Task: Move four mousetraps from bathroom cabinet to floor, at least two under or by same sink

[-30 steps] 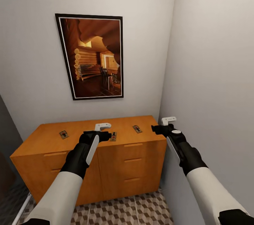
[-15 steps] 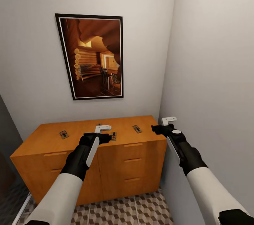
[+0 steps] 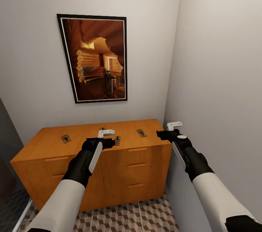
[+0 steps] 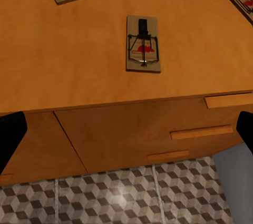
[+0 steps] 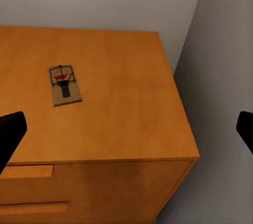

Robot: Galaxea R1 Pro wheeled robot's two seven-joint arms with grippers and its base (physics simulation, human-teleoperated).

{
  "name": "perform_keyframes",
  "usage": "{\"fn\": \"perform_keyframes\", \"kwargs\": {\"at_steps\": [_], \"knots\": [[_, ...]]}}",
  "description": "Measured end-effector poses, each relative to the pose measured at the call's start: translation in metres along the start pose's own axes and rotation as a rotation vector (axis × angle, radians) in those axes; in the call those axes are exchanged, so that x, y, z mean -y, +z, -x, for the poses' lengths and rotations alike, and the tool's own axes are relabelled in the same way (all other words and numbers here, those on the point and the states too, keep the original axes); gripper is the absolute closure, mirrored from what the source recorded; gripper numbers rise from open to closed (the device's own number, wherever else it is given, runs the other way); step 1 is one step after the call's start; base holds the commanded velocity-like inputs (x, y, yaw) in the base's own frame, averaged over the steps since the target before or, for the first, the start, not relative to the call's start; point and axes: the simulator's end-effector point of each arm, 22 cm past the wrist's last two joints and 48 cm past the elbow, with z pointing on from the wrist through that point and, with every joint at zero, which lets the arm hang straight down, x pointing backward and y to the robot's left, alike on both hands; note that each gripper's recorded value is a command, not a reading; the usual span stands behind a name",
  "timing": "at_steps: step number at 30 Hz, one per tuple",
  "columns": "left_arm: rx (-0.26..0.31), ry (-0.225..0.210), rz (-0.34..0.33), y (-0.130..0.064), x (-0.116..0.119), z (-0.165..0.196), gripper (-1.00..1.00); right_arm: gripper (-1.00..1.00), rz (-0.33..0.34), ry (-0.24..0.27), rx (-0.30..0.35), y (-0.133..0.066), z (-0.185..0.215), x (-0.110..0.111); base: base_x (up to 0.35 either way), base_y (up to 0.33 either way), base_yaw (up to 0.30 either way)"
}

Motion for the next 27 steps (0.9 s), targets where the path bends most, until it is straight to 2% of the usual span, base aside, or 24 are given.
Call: {"fn": "perform_keyframes", "kwargs": {"at_steps": [10, 21, 27], "knots": [[-0.009, 0.001, 0.001, 0.002, 0.0, -0.005, -1.0, -1.0, 0.006, 0.0, -0.001, 0.0, 0.0, -0.002, 0.032, 0.0, 0.0], [-0.022, 0.001, 0.002, 0.004, 0.0, -0.01, -1.0, -1.0, 0.01, -0.004, -0.002, 0.0, -0.001, -0.003, 0.27, 0.0, 0.0], [-0.023, 0.001, 0.002, 0.005, 0.0, -0.01, -1.0, -1.0, 0.012, -0.006, -0.006, 0.0, -0.002, -0.005, 0.13, 0.0, 0.0]]}}
